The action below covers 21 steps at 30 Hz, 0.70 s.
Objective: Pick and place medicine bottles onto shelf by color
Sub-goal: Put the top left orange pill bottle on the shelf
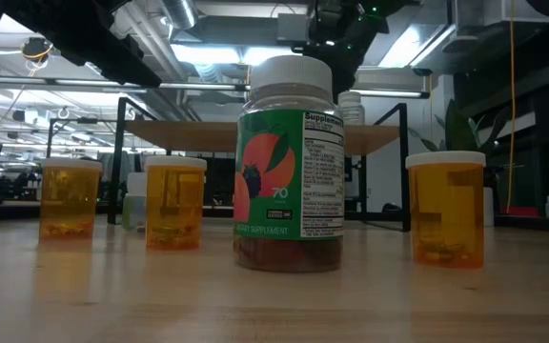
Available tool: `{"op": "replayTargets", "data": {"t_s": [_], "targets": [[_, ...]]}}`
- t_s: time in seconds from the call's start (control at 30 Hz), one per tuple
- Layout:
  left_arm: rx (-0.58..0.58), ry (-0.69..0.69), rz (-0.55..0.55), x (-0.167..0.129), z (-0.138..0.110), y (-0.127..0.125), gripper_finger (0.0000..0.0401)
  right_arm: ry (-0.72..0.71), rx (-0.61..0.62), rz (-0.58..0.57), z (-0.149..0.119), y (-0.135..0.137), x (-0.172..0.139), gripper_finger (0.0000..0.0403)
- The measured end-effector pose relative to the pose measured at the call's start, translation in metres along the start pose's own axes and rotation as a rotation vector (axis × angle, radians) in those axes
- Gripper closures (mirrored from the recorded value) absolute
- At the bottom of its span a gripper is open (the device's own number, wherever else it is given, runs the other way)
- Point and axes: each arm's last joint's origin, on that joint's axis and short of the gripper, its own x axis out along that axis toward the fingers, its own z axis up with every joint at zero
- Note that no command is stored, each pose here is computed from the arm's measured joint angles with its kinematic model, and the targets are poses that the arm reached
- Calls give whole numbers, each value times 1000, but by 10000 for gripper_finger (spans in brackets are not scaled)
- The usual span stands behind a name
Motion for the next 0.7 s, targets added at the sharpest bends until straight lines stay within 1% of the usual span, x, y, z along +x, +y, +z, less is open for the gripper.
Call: {"op": "replayTargets", "data": {"t_s": [0.07,0.17,0.27,0.37,0.43,0.53,0.63,0.7], "targets": [[0,0,0,0,0,0,216,-18,10,-6,2,-1,0,114],[0,0,0,0,0,0,216,-84,31,-27,10,-2,-7,109],[0,0,0,0,0,0,216,-156,24,-47,21,-2,-21,107],[-1,0,0,0,0,0,216,-210,50,-43,31,2,-39,108],[0,0,0,0,0,0,216,-215,50,18,33,9,-54,111],[-12,0,-1,0,0,0,216,-201,56,184,34,29,-78,117],[-80,0,0,0,0,0,216,-138,43,340,31,56,-94,123],[-127,0,-1,0,0,0,216,-74,24,400,28,75,-98,127]]}}
